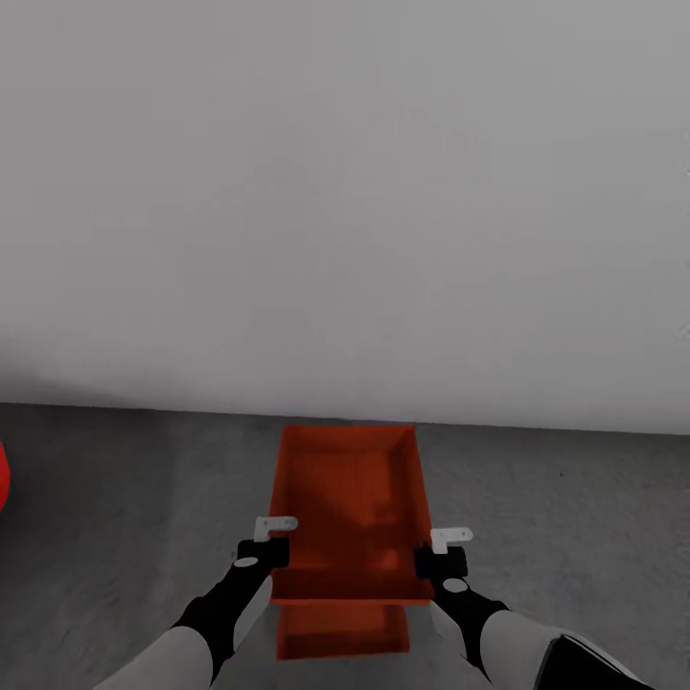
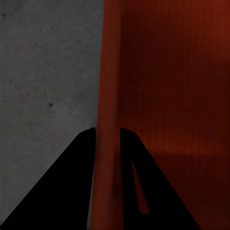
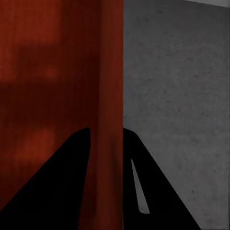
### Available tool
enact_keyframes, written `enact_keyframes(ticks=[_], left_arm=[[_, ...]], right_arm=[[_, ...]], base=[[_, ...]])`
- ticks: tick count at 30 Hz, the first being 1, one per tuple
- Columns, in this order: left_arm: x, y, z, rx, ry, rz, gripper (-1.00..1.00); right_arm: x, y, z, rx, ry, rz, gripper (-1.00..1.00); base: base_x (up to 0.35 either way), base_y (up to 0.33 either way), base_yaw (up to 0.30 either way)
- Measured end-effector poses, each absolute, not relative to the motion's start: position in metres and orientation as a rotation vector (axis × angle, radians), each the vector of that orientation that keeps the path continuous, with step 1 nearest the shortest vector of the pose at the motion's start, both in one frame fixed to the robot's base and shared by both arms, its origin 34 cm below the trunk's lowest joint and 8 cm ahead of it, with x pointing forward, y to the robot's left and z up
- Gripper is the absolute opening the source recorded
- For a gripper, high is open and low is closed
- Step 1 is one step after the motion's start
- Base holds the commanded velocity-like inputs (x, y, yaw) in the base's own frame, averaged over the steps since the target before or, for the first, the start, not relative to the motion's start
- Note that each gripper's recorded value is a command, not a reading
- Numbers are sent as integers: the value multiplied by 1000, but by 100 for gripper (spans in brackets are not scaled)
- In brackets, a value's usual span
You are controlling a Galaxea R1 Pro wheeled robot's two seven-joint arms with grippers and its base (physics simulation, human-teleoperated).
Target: Move the two storage containers from the living room to the garage. In the garage, place one container on the floor and stack the other container on top of it (either order is fine).
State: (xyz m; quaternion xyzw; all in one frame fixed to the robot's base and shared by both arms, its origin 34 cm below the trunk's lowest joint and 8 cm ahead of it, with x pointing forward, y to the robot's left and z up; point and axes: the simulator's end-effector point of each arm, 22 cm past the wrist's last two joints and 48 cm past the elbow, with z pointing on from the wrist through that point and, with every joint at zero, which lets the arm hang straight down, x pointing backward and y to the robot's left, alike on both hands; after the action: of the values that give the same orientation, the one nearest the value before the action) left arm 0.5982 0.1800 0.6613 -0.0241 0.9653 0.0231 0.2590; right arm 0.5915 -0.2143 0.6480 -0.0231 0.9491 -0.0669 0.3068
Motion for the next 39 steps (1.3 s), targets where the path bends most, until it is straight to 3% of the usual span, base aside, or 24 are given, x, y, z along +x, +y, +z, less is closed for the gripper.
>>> enact_keyframes(ticks=[12,39], left_arm=[[598,180,661,-69,2617,62,-100],[598,180,661,-69,2617,62,-100]], right_arm=[[591,-214,648,-63,2511,-177,-100],[591,-214,648,-62,2511,-177,-100]], base=[[-290,0,0],[-11,0,0]])
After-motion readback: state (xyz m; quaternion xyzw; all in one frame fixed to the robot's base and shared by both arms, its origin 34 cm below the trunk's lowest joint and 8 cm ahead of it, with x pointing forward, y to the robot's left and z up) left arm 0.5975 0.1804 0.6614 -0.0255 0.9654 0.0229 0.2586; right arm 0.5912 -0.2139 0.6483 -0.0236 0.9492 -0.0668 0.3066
